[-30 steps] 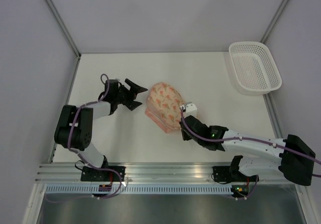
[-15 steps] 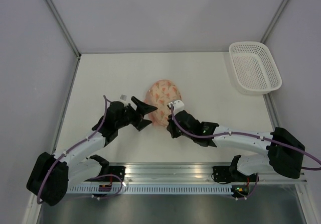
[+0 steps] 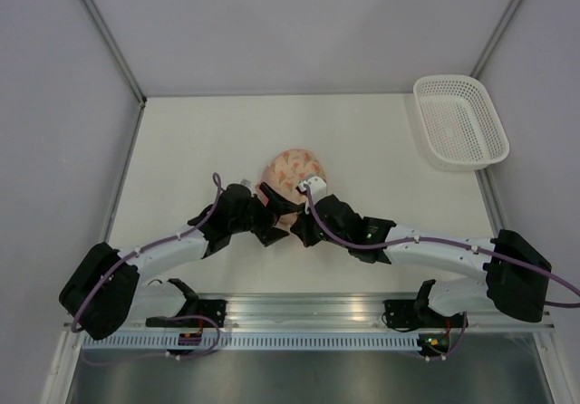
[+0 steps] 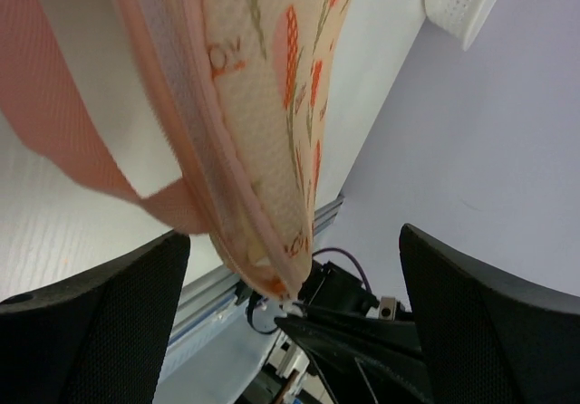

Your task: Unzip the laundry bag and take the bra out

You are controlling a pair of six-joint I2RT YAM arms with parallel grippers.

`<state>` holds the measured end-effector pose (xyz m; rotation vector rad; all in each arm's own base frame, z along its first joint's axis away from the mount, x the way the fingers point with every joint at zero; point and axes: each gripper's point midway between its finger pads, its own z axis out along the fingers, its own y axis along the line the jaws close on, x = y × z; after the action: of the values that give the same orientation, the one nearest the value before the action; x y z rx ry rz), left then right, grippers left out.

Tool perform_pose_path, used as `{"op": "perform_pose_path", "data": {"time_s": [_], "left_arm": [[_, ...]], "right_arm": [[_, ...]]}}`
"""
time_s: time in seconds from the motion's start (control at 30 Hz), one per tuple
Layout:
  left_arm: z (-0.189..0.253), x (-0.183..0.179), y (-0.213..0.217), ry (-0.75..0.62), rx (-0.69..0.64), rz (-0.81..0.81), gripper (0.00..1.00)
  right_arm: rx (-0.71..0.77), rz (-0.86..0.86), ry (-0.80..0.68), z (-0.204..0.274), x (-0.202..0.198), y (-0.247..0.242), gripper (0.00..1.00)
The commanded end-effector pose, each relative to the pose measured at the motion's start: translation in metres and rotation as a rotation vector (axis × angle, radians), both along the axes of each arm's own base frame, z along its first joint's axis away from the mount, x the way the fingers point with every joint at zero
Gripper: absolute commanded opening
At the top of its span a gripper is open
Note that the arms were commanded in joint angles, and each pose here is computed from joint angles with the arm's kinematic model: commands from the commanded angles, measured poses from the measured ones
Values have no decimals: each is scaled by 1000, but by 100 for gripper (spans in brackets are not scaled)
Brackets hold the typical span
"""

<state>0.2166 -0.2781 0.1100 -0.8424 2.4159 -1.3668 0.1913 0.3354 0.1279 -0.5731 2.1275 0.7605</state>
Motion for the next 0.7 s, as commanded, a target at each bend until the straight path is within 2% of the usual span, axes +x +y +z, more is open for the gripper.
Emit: {"op": "perform_pose_path", "data": {"time_s": [0.0, 0.03, 0.07, 0.1, 0.13, 0.17, 0.23, 0.43, 0.67], "left_arm": [[5, 28, -1, -40, 28, 90, 97], [5, 33, -1, -58, 36, 91, 91], [5, 38, -2, -64, 37, 94, 59], [5, 44, -8, -72, 31, 89, 38], [4, 47, -10, -73, 39, 84, 11], [9, 52, -14, -80, 37, 75, 3], [-1, 55, -15, -58, 73, 67, 2], [6, 69, -5, -93, 85, 99, 2], [30, 99, 42, -152, 117, 154, 2]], "right_arm": [[91, 34, -58, 35, 1, 12, 0], [90, 36, -58, 35, 1, 12, 1], [95, 32, -63, 38, 1, 10, 0], [90, 34, -59, 36, -1, 8, 0], [86, 25, -65, 37, 0, 6, 0], [90, 21, -70, 39, 0, 4, 0], [86, 13, -72, 39, 0, 0, 0], [34, -35, -66, 31, 2, -14, 0], [-108, -149, -36, 2, 9, -43, 1]]}}
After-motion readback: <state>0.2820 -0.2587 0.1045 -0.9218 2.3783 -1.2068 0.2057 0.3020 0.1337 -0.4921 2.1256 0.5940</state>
